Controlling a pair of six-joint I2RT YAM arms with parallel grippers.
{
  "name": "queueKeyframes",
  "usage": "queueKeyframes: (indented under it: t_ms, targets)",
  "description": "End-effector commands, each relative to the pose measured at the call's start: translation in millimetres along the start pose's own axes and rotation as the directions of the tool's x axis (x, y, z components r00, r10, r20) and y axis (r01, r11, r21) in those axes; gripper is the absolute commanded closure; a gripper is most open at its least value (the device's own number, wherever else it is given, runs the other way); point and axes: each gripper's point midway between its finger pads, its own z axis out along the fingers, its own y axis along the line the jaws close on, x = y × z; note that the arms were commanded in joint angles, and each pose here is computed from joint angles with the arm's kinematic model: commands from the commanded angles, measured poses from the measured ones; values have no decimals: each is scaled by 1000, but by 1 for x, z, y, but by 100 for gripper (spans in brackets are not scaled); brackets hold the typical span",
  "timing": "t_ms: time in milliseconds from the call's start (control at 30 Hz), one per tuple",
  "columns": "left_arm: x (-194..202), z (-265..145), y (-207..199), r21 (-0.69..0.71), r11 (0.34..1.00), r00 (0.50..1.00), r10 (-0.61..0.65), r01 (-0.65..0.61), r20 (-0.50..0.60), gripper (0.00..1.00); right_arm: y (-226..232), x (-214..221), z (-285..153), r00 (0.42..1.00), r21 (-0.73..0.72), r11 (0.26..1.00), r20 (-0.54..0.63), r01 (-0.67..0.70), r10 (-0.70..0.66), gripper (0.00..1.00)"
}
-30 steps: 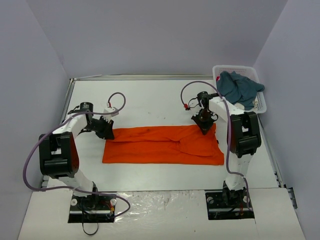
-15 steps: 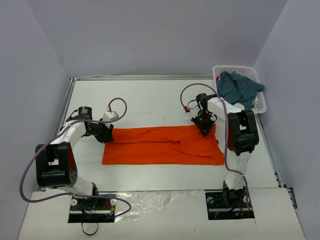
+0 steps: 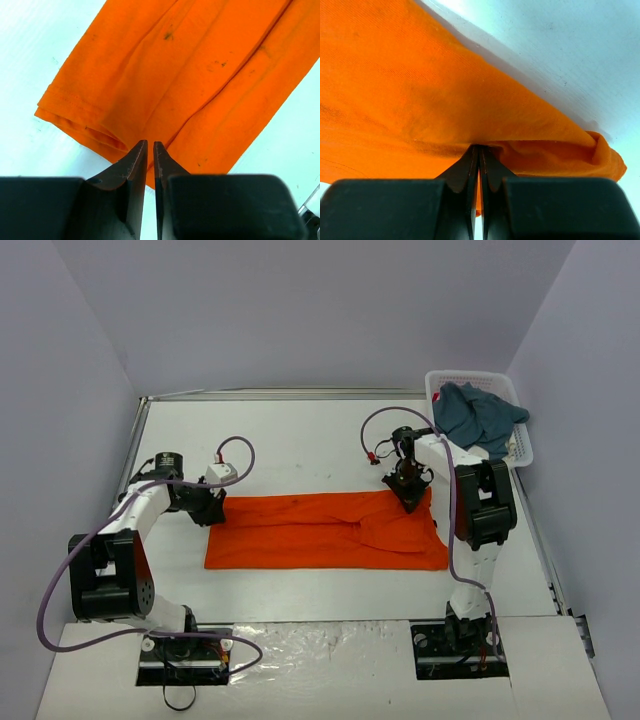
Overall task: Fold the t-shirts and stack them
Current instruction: Fold the other side of the tshirt into a rectangle
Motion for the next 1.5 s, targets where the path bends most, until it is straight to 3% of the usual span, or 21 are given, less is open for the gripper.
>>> queueKeyframes:
  t_ms: [0, 333, 500, 800, 1200, 1467]
  targets:
    - [-12, -10, -4, 7, 999, 998, 53, -54, 25, 90, 3, 12, 2, 998, -6, 1000, -69, -2, 2, 100]
    - [-7, -1, 5, -6, 1000, 1000, 22, -22, 8, 85, 2, 14, 1, 998, -8, 1000, -68, -7, 6, 100]
    - [-12, 1, 24, -91, 994, 998, -58, 60, 23, 80, 3, 16, 5, 997, -14, 1000, -78, -6, 5, 100]
    - [-9, 17, 41, -72, 985, 987, -159, 157, -14, 74, 3, 17, 8, 996, -21, 1000, -89, -2, 0, 100]
    - [-7, 20, 54, -111, 977, 982, -187, 183, -30, 72, 4, 18, 12, 995, -30, 1000, -100, 3, -6, 100]
    - [-3, 26, 44, -35, 981, 980, -191, 190, -57, 71, 4, 19, 11, 995, -28, 1000, -99, 3, -6, 100]
